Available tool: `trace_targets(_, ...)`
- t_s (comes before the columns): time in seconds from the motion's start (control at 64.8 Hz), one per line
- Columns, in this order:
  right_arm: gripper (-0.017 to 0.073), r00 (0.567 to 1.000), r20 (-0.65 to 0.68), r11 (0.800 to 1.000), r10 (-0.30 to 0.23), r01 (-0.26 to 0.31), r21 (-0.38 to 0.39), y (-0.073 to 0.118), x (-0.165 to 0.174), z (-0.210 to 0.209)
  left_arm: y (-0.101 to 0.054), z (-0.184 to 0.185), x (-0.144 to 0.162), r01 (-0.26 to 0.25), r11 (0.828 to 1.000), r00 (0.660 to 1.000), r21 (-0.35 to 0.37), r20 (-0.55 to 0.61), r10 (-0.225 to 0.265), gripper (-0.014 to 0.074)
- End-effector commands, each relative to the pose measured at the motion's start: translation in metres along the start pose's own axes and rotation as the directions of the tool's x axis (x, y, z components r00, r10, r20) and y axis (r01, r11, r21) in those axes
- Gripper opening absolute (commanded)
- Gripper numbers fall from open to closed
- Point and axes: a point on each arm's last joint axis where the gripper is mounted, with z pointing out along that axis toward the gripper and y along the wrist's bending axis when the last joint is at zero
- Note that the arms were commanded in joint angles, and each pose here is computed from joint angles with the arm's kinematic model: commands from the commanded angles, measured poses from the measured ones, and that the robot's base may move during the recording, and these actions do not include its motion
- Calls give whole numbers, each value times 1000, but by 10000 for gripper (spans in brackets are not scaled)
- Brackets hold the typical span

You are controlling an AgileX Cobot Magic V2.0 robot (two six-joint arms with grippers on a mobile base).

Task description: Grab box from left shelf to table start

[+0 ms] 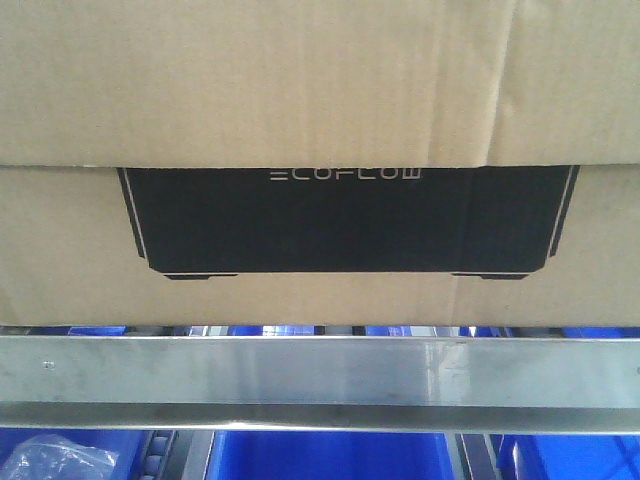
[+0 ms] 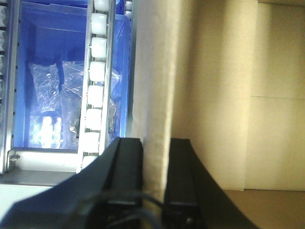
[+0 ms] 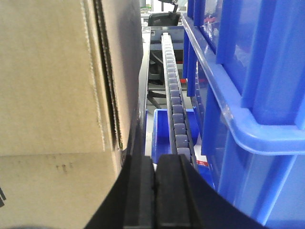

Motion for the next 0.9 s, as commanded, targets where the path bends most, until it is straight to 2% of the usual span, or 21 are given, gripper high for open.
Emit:
trace_targets(0.0,50,992,126,1000,-5,5,1,1,-15,-2,-1,-21,-8,11,999,995,34,101,-15,-102)
trace_targets(0.664,50,992,127,1000,-5,5,1,1,-16,-2,-1,-21,-7,15,999,995,42,98,-19,-102)
trace_targets(0.88,50,980,200,1000,-5,6,-3,1,-22,-3,-2,-21,-7,15,999,995,48,96,-20,-102)
